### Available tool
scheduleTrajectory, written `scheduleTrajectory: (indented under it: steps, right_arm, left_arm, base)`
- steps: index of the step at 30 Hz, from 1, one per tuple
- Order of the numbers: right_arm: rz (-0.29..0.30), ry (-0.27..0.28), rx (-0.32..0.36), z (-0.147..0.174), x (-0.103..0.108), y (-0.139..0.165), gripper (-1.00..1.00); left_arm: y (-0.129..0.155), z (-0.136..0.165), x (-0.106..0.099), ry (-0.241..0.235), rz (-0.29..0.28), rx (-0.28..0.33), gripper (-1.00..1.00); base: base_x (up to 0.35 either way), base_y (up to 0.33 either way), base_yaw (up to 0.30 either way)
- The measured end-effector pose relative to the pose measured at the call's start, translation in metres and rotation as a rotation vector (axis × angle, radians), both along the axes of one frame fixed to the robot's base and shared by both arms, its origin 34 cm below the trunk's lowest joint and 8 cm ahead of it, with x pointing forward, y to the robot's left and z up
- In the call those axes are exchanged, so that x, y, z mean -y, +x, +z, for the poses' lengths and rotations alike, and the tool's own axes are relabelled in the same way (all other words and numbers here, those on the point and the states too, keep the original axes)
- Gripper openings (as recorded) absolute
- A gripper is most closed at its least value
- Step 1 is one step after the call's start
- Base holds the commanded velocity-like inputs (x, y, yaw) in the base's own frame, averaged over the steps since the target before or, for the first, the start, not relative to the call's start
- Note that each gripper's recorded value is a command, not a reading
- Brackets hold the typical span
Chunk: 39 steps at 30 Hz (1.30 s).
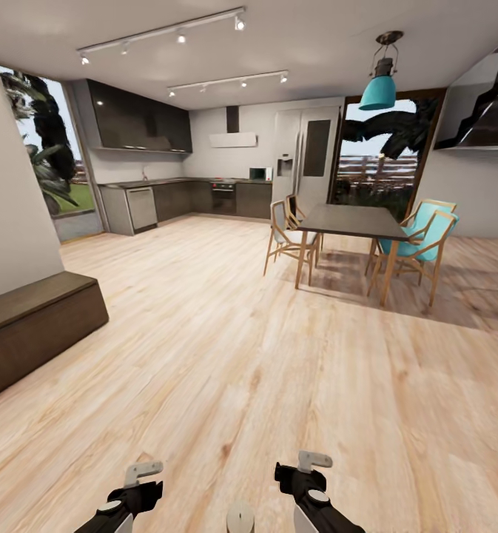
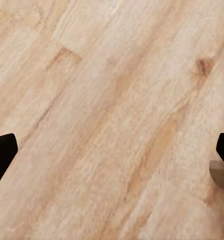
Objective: Place each of the two pumpkins and all three candles from the living room inside a cabinet in the living room (use any cabinet), then make sure every cabinet is closed, and position the cauldron so it is next to a table in the living room.
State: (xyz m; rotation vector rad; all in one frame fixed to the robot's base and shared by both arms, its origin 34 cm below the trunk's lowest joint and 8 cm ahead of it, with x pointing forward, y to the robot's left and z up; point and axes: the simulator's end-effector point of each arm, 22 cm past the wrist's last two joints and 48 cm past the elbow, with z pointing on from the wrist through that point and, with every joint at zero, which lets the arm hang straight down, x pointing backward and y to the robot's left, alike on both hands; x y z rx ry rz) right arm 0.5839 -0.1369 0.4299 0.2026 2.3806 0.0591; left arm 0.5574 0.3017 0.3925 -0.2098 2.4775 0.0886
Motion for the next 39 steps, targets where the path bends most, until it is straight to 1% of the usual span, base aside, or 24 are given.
scheduleTrajectory:
  steps: [7,39]
  right_arm:
    - [0.0,0.0,0.0,0.0,0.0,0.0,1.0]
    - [0.0,0.0,0.0,-0.0001,0.0,0.0,1.0]
  left_arm:
    - [0.0,0.0,0.0,0.0,0.0,0.0,1.0]
    - [0.0,0.0,-0.0001,0.0,0.0,0.0,1.0]
  base:
    - [0.044,-0.112,-0.252]
    - [0.001,-0.001,-0.252]
